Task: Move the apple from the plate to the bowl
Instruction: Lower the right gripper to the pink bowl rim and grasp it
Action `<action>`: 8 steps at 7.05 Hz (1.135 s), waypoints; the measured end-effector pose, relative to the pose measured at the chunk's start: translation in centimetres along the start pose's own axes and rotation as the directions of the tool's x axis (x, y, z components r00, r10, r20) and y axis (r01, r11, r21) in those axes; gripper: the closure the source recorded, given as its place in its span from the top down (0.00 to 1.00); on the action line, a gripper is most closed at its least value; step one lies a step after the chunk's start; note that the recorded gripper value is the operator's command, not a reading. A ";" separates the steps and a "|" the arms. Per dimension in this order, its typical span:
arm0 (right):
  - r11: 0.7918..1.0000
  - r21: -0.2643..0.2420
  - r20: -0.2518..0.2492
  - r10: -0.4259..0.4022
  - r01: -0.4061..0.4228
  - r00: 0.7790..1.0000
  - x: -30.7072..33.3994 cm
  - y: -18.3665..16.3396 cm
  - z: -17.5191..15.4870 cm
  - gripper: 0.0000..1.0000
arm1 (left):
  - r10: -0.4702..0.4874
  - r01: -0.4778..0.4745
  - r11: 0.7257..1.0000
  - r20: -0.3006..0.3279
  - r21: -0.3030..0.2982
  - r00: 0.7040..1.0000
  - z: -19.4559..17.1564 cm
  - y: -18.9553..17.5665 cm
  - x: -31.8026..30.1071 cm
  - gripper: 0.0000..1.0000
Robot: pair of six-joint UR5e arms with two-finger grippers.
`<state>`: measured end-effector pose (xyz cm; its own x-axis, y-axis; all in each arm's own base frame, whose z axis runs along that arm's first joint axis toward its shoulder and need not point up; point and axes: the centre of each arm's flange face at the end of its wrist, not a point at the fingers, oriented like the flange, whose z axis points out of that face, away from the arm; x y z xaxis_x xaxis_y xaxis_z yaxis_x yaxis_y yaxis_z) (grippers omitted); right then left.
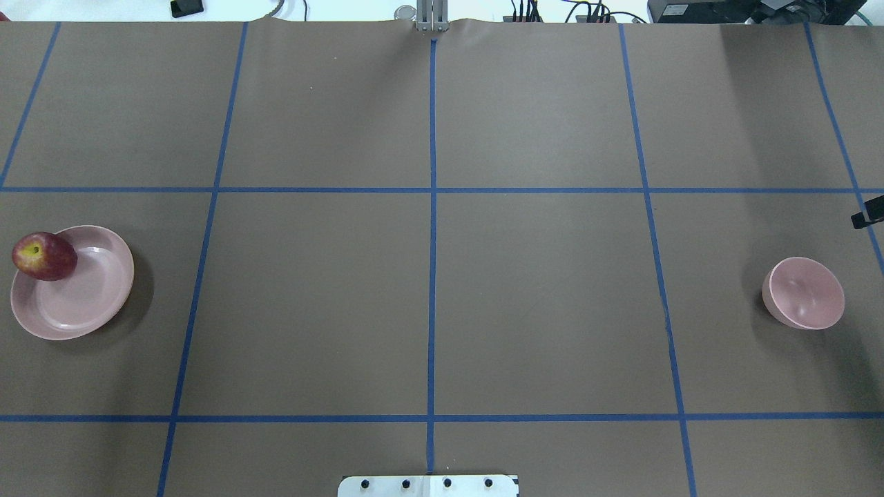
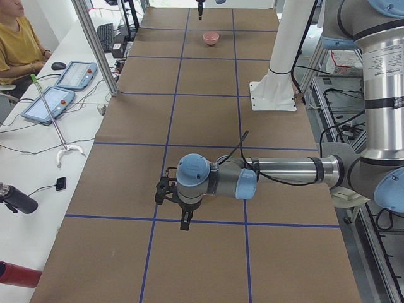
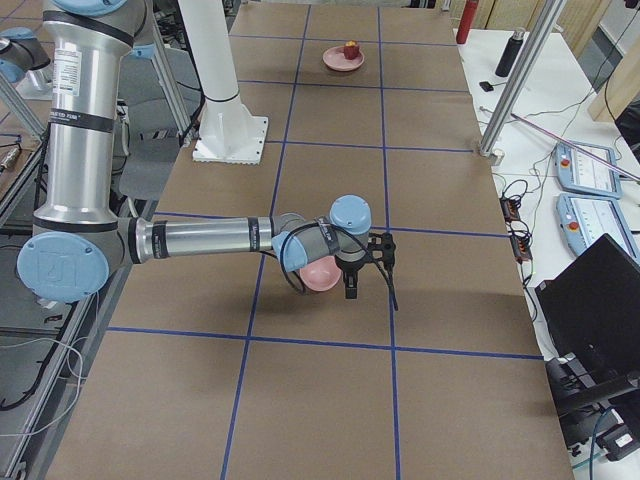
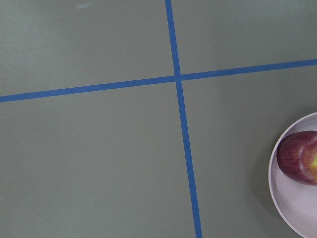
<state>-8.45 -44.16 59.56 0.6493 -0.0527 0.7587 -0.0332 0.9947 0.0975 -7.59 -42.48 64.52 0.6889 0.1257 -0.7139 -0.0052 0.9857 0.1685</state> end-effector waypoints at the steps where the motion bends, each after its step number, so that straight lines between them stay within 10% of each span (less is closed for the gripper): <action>1: 1.000 0.024 0.003 0.001 -0.001 1.000 -1.0 2.7 2.3 0.93 | -0.001 0.001 1.000 0.000 -0.001 1.000 0.1 0.0 0.0 0.98; 4: 0.999 0.031 0.019 -0.015 0.015 1.000 -0.2 7.6 5.9 0.13 | -0.007 0.007 1.000 -0.002 -0.008 1.000 0.3 0.3 -0.3 0.98; 8: 0.999 0.023 0.035 -0.023 0.022 0.999 -0.4 7.6 6.5 0.00 | -0.012 0.012 1.000 -0.002 -0.013 1.000 0.5 0.5 -0.5 0.98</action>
<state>-13.93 -37.16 64.23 0.6230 -0.0789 0.7782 -0.0359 0.9910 0.1292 -7.51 -42.13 65.28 0.6873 0.1142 -0.7173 -0.0063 0.9885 0.1514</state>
